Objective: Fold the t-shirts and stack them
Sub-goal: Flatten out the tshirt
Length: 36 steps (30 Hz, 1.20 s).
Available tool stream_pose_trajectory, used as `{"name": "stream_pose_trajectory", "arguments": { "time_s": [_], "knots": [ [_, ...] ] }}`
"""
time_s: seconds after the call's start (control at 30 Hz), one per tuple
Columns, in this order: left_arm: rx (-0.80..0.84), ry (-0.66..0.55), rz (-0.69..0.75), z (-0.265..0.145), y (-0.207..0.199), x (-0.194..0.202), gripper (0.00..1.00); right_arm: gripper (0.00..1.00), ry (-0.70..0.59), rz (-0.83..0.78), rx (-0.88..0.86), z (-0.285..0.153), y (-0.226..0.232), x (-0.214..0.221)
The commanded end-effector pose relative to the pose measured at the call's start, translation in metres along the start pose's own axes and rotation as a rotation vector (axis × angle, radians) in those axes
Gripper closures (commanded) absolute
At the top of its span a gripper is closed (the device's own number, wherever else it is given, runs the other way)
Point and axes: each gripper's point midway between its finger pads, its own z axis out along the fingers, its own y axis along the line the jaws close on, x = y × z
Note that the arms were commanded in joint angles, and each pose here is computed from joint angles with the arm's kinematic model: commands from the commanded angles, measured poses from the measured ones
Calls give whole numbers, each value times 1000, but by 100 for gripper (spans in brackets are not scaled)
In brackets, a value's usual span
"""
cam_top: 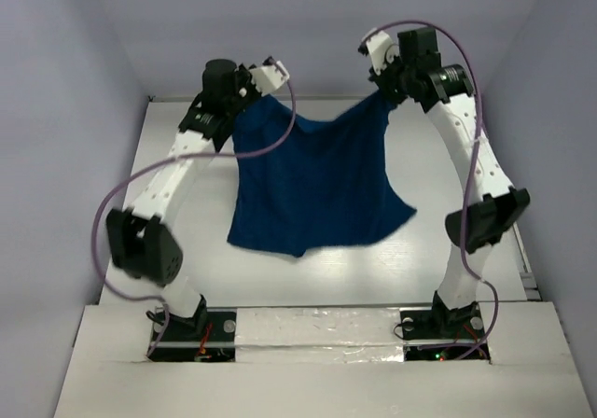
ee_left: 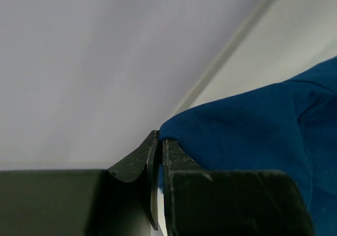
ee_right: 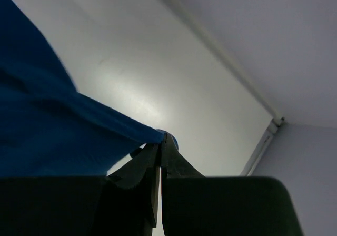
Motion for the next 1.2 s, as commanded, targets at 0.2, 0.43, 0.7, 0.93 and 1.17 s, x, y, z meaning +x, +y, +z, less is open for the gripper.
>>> {"name": "stream_pose_trajectory", "arguments": {
  "time_s": [0.2, 0.43, 0.7, 0.93, 1.17],
  "knots": [
    [-434, -296, -194, -15, 179, -100, 100, 100, -288, 184, 404, -65, -106, -86],
    [-484, -476, -218, -118, 192, -144, 100, 100, -307, 175, 360, -95, -77, -60],
    [-138, -482, -211, -158, 63, -103, 100, 100, -124, 112, 102, -53, 5, 28],
    [229, -307, -215, -139, -92, -1, 100, 100, 36, 27, -216, -18, 90, 104],
    [115, -311, -155, -172, -57, -17, 100, 100, -131, 3, -111, -80, 69, 64]
  ]
}}
